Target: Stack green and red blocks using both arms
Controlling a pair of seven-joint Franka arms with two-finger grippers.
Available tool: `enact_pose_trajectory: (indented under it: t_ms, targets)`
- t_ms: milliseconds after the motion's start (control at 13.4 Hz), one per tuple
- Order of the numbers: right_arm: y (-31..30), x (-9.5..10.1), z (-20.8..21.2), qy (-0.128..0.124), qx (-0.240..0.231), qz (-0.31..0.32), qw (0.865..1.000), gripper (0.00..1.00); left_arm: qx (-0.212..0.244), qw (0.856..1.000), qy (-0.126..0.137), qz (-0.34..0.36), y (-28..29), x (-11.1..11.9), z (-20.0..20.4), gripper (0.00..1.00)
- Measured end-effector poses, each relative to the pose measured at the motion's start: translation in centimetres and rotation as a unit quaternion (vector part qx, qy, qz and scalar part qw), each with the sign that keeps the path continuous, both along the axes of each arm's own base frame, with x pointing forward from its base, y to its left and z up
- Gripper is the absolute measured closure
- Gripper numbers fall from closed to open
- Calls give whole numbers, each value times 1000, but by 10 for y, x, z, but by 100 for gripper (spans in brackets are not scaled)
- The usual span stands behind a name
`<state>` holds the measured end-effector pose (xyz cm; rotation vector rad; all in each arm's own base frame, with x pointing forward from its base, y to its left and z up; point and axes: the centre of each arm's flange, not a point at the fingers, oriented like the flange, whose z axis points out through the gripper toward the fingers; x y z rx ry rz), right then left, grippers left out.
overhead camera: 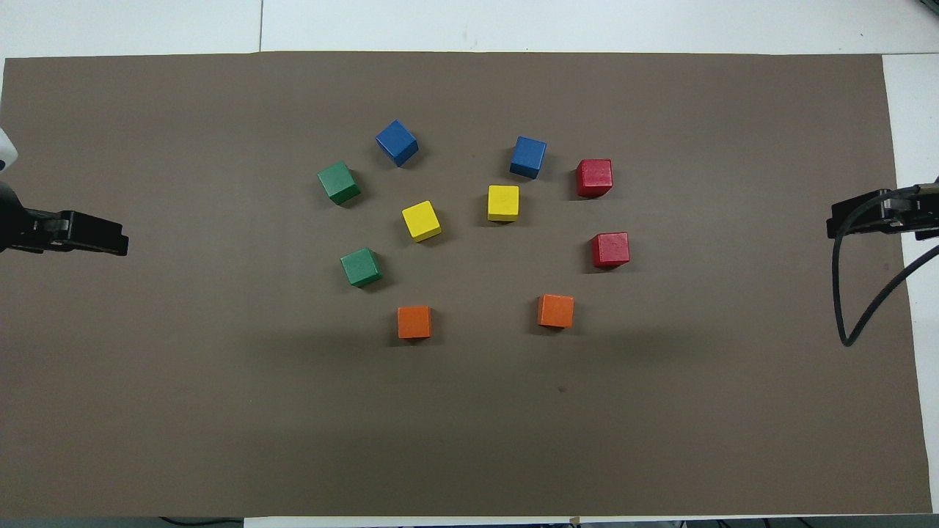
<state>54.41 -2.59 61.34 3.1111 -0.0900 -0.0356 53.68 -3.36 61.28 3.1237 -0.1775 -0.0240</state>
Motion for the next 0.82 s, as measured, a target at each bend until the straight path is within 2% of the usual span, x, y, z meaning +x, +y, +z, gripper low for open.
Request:
enact_pose_trajectory:
  t_ms: [821]
  targets:
    - [3,0,-2,1,7,1,1000,0,0,1000,2,7,7,0,0,0]
